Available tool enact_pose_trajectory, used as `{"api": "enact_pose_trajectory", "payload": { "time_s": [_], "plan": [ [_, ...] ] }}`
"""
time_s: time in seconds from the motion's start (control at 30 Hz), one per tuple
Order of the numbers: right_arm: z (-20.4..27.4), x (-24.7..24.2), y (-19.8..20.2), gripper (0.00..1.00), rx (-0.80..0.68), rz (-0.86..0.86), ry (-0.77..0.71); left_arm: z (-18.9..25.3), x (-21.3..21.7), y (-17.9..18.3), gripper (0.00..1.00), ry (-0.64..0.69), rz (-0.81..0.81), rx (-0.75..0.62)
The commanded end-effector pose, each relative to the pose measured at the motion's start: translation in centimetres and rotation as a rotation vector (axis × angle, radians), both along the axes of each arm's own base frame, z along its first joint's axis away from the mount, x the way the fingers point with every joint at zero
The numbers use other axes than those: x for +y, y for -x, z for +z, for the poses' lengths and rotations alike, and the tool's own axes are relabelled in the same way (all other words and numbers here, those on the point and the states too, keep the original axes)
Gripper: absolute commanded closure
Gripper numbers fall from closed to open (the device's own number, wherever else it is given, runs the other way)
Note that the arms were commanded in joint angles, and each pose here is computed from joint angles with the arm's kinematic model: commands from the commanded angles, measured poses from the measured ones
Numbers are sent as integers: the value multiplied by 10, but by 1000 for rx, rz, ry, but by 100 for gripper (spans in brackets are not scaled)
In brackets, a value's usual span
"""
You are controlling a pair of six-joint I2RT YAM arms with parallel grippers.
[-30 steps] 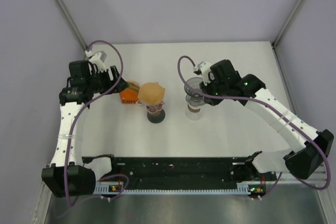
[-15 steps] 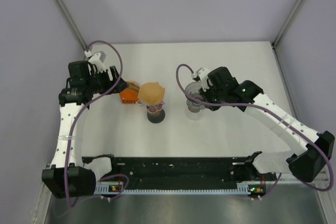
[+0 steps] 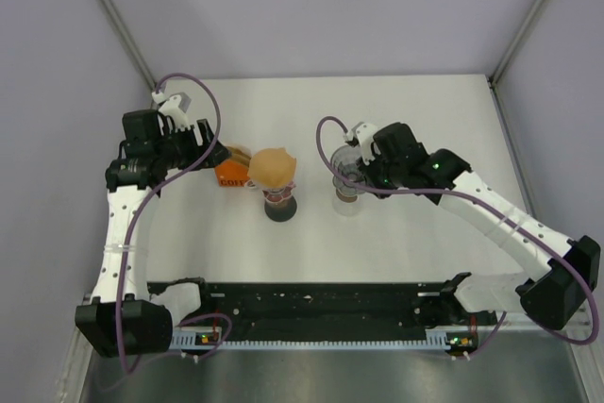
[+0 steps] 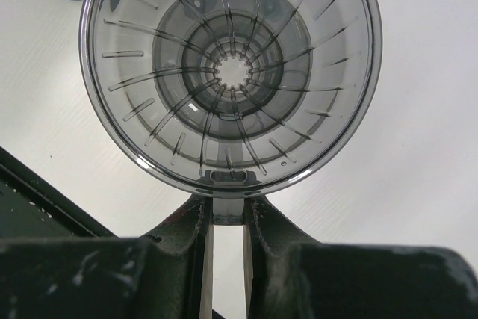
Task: Place the coffee filter in the dripper
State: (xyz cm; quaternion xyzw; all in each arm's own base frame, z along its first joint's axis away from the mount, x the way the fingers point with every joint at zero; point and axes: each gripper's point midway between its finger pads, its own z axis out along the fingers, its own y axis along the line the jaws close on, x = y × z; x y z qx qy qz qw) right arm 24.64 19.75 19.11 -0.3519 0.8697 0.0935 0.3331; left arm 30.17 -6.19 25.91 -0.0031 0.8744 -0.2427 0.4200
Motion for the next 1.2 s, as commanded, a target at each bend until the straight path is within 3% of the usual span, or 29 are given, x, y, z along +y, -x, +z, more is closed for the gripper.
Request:
{"api": "enact_pose_trajectory", "payload": {
  "time_s": [0.0,0.17,0.4,0.57,0.77,0.93,1.17],
  "plan": [
    [9,3,-8,91,-42,-5,-33,14,2,-1,26,-14,-9,-76],
    [13,4,-6,61,-25,-4,-36,15,0,-2,26,-12,-14,-76],
    [37,1,-6,37,-49,-25,-51,13,7,-6,26,-47,1,-82],
    [61,-9,-7,23,-87,-73,-52,10,44,-27,26,-230,119,-130],
    [93,-22,-13,18,-170,-152,-67,-8,63,-66,30,-382,183,-116],
    [106,-27,-12,18,-205,-172,-90,-41,67,-84,41,-434,166,-5],
    [100,-25,-11,18,-186,-164,-79,-56,71,-105,50,-465,172,14]
  ]
}}
